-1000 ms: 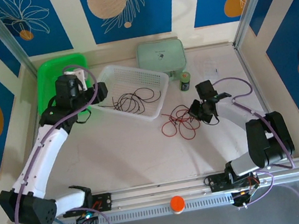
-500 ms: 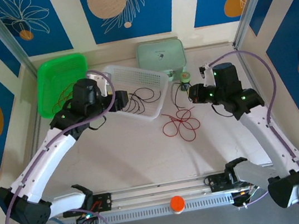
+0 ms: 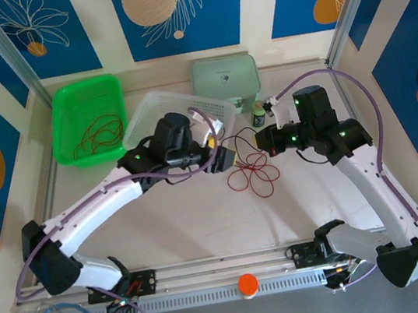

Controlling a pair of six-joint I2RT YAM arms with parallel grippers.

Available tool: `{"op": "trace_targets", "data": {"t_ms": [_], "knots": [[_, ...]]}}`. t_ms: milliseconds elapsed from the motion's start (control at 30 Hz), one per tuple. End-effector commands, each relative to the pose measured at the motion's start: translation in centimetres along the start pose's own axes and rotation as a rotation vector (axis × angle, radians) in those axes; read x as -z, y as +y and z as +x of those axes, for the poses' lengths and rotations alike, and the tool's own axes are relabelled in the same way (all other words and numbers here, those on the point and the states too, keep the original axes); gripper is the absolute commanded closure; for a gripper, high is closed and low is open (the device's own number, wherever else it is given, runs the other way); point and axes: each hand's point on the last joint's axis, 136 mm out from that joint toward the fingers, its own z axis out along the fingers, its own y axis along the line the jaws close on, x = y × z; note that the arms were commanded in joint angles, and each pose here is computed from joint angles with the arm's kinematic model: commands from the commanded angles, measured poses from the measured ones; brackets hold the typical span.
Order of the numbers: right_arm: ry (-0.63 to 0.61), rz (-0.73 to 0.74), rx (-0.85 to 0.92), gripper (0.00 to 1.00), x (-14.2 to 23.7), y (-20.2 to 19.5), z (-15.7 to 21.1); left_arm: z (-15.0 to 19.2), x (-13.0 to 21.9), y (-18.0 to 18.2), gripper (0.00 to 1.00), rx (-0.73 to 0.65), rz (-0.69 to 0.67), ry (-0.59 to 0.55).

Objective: Untangle the cables

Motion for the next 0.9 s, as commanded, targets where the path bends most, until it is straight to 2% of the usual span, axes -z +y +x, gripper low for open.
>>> {"op": "trace_targets", "data": {"t_ms": [0,233,400,467,533,633,667,867], "knots": [[-0.030,-0.087,0.042,1.00,0.7,2.2,-0.7,-1.3,-1.6,-2.0,0.26,-0.023,0.090,-0.034],[-0.050,-0.111,0.041,1.00,1.0,2.7,-1.0,0.7,-4.0,0.8,0.27,0.008,-0.042,0.044],[-0.057,-0.142,0.035,1.00,1.1,3.2,-1.0,0.9,-4.7,1.5,0.29,0.004,-0.069,0.043],[-0.059,-0.152,0.029,1.00,1.1,3.4,-1.0,0.6,-5.1,1.3,0.37,0.011,-0.054,0.028],[-0.058,-0.157,0.022,1.00,1.0,3.4,-0.8,0.0,-5.3,0.8,0.54,0.017,-0.028,0.000],[-0.056,-0.151,0.005,1.00,0.8,3.1,-0.6,-1.0,-5.0,0.1,0.97,0.020,-0.003,-0.036],[-0.054,-0.147,-0.004,1.00,0.7,2.9,-0.4,-1.3,-4.7,-0.1,1.00,0.020,0.001,-0.044],[-0.055,-0.104,-0.066,1.00,-0.9,1.2,0.3,-3.0,-0.4,-1.3,1.00,0.012,-0.025,-0.072]]}}
